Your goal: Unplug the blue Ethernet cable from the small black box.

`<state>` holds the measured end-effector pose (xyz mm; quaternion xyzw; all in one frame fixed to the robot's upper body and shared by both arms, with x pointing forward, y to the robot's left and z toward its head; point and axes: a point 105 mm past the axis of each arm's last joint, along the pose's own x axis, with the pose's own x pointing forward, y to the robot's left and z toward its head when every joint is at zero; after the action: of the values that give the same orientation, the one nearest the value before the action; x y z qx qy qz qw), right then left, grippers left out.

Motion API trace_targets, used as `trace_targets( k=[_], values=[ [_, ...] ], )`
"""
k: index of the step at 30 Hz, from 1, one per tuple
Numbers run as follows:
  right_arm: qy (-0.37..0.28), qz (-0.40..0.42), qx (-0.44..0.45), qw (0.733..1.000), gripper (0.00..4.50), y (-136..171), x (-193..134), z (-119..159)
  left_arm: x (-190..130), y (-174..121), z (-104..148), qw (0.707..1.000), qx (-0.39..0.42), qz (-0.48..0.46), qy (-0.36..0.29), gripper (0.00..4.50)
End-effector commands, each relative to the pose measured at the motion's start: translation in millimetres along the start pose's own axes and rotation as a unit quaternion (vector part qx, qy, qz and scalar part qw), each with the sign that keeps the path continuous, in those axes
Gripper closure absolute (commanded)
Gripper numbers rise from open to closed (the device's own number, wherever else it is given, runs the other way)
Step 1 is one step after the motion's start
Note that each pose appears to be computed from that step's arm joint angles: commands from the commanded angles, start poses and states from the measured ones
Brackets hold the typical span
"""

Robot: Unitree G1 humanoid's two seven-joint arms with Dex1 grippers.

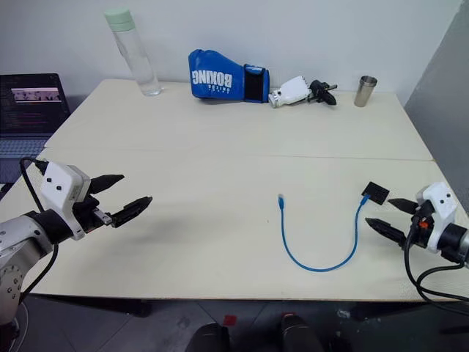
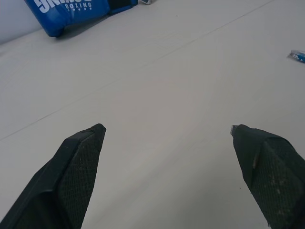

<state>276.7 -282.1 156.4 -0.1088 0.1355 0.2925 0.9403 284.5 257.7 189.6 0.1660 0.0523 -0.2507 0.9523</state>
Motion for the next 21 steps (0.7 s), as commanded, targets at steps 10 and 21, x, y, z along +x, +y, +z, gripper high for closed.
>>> trace_targets(
  k=[10, 21],
  values=[
    [-0.021, -0.02, -0.02, 0.999, 0.0, 0, -5, 21, -2, 2, 18, 0.999, 0.029, -0.007, -0.023, 0.0],
    [-0.017, -0.033, -0.017, 0.999, 0.0, 4, -11, 25, 5, -3, 35, 0.996, 0.026, -0.063, -0.06, 0.0]
  ],
)
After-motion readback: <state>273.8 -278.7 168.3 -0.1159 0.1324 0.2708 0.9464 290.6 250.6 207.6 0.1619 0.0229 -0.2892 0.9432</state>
